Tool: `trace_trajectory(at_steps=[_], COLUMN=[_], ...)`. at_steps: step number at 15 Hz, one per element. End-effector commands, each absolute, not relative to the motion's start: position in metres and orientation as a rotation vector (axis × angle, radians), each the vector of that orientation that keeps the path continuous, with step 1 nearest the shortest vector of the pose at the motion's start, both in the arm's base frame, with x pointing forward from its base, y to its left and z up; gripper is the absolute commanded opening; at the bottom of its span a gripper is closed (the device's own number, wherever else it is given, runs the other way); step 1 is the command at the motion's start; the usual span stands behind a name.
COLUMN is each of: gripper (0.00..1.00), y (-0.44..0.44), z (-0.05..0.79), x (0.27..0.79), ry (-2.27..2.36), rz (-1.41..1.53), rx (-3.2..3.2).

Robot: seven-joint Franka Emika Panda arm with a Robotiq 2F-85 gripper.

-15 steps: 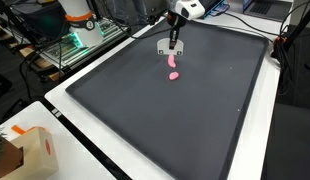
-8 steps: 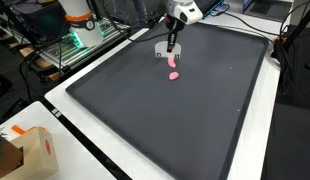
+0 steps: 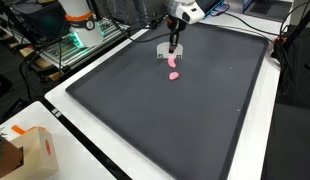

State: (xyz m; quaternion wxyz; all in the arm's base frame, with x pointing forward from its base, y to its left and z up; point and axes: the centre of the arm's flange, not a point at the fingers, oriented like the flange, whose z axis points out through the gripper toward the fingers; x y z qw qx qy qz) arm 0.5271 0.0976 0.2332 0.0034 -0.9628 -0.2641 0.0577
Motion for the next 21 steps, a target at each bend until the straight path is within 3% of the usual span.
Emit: trace_trajectory(at_steps=[1,14,21], gripper=[0.01,0.01,0.01], y=[0.106,0.138,0.107], z=[0.218,0.208,0.206], x=[0.537,0.570,0.567], ry=[-0.894,-0.998,-0.926], rz=[0.110,0.267,0.373], rx=[-3.023,-3.036,-2.959])
